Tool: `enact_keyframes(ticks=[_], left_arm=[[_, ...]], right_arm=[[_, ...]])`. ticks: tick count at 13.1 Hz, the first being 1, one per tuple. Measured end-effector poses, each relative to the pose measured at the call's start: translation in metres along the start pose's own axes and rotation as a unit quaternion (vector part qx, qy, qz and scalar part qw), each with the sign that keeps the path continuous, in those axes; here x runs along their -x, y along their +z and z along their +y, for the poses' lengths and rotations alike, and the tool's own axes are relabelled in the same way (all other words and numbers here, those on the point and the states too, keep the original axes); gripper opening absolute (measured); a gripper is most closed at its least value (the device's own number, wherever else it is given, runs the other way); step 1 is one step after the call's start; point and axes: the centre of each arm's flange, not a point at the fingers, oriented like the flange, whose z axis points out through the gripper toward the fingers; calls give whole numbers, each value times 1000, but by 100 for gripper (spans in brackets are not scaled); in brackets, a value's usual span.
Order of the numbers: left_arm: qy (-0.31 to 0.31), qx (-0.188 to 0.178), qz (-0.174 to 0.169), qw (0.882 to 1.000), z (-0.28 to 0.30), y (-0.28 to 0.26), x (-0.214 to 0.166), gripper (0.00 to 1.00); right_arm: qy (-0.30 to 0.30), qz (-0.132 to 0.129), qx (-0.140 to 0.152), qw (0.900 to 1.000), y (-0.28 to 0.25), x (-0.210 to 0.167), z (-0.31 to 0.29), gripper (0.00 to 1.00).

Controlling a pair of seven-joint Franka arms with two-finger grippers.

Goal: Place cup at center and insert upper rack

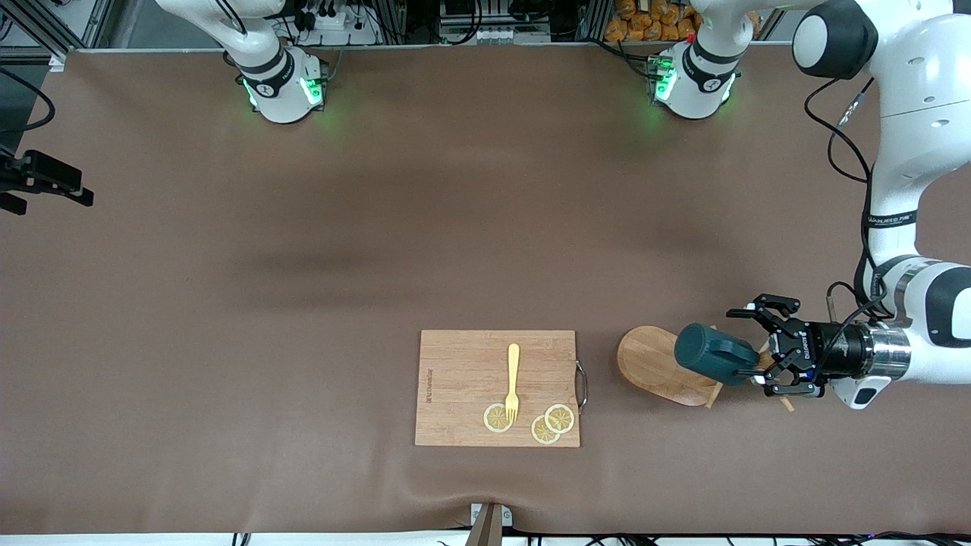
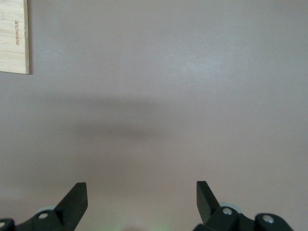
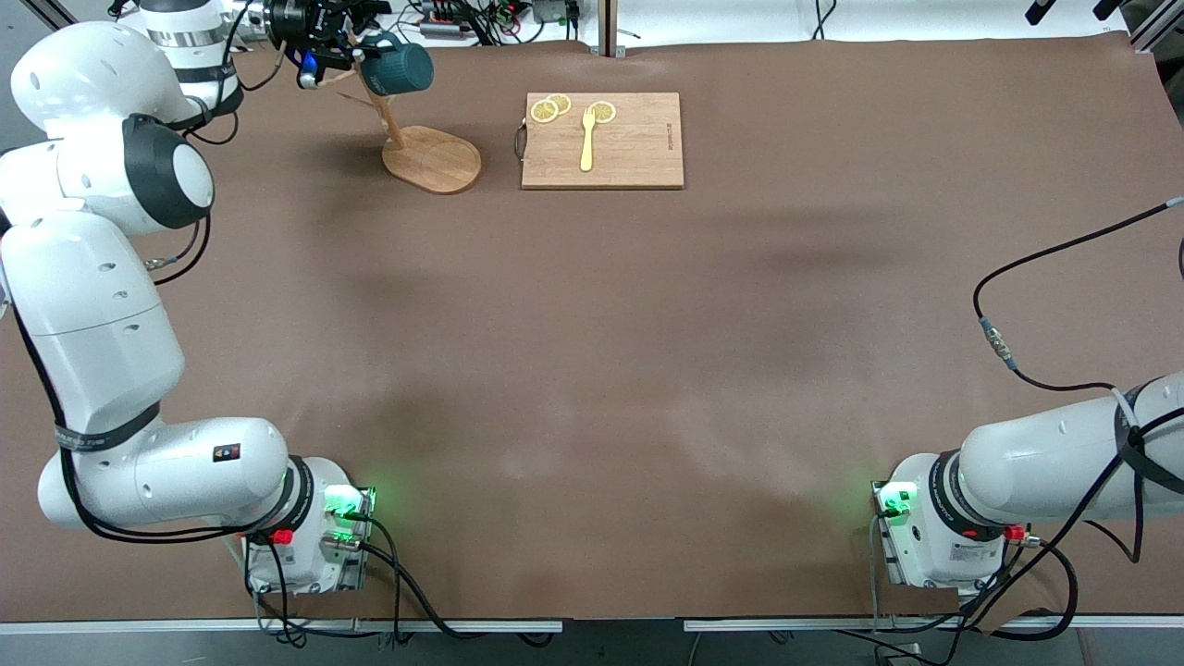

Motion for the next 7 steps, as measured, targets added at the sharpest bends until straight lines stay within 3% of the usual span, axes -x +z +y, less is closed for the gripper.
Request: enact_keyframes(ticks=[7], left_arm=[[37, 0, -3, 999, 3, -8, 47, 100]], right_arm=[[-5, 4, 1, 1000, -4, -1, -5, 100]])
